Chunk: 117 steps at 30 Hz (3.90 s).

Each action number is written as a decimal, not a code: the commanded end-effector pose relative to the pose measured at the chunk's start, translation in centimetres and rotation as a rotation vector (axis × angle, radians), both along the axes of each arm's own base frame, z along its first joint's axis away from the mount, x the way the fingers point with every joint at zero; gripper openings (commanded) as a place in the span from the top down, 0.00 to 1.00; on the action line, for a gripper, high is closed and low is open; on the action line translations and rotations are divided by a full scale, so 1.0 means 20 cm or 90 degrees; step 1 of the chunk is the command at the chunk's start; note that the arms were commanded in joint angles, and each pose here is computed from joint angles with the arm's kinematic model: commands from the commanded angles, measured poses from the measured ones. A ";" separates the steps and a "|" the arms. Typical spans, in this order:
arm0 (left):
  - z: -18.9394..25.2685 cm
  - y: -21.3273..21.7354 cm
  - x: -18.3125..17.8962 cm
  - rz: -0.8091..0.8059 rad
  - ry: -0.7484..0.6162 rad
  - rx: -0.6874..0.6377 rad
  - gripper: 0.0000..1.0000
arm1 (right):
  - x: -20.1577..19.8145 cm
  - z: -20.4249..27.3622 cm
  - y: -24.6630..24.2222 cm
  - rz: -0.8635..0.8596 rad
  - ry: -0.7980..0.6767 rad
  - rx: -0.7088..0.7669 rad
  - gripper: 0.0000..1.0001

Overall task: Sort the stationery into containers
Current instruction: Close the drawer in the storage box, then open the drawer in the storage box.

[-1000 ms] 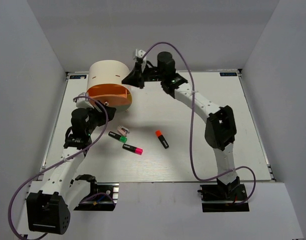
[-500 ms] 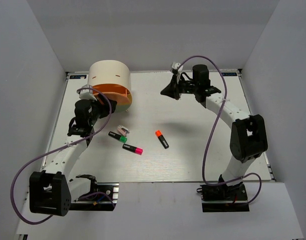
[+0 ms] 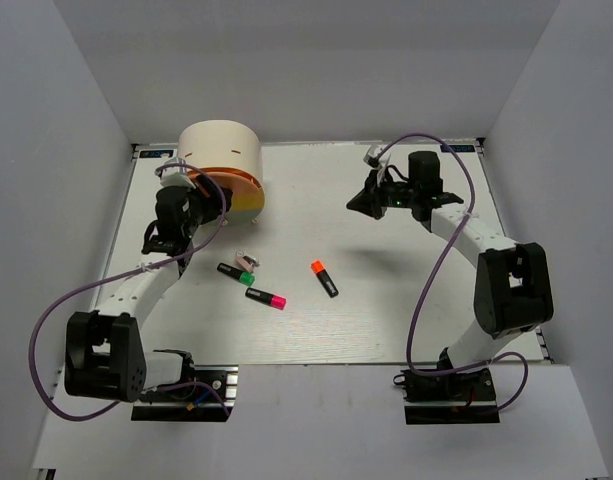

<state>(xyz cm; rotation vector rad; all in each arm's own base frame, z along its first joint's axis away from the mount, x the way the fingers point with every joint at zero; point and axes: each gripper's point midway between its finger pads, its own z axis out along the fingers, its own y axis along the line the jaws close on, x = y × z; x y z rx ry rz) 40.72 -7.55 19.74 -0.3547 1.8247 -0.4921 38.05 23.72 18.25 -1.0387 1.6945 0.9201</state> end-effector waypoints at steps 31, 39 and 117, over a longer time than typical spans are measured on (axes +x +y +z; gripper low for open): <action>0.21 -0.01 0.10 0.026 -0.080 -0.054 0.41 | -0.09 -0.05 -0.12 -0.020 0.001 -0.010 0.90; 0.12 -0.05 0.04 -0.011 -0.035 -0.043 0.32 | -0.09 -0.04 -0.12 -0.022 -0.004 -0.013 0.90; -0.23 0.08 0.00 0.103 0.022 -0.272 0.90 | -0.13 -0.10 -0.18 -0.024 -0.010 -0.027 0.88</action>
